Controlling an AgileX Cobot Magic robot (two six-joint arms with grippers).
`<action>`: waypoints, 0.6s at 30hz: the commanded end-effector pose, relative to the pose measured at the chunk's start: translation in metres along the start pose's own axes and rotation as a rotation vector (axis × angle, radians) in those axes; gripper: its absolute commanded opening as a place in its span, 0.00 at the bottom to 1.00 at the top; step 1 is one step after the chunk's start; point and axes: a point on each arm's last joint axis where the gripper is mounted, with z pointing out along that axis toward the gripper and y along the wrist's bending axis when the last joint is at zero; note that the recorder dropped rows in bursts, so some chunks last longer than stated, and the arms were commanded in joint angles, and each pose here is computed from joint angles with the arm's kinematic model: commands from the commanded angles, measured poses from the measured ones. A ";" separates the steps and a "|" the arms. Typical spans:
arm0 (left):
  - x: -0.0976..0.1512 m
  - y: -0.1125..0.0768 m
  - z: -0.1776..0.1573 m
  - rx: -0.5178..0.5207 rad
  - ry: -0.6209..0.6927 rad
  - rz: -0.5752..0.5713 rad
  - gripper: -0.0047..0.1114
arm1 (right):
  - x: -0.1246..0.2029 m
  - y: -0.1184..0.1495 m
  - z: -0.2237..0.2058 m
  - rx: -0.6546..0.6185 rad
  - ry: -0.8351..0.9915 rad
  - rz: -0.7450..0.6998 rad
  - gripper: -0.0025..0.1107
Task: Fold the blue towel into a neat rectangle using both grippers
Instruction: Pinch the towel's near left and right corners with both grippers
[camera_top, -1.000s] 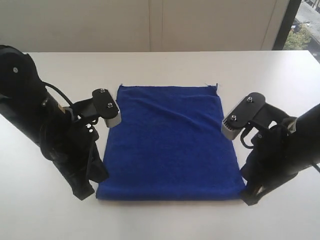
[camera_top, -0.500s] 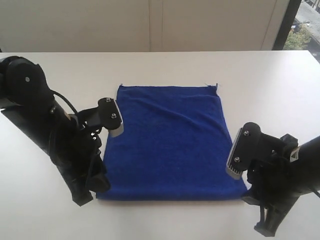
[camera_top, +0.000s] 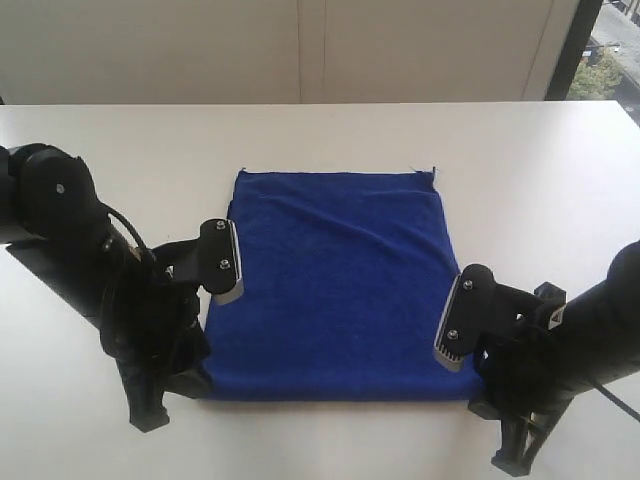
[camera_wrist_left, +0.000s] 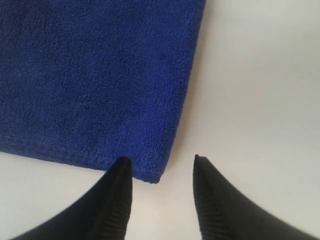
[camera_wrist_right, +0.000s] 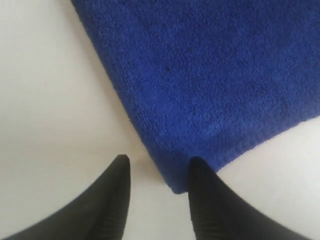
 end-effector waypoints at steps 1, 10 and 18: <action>0.004 -0.005 0.007 0.035 -0.011 0.007 0.43 | -0.001 -0.003 0.006 0.007 -0.001 0.006 0.35; 0.006 -0.002 0.027 0.061 -0.022 0.014 0.43 | -0.002 -0.003 0.007 0.003 -0.002 0.013 0.35; 0.011 -0.001 0.040 0.094 0.012 -0.010 0.28 | 0.002 -0.002 0.019 -0.033 0.039 0.020 0.25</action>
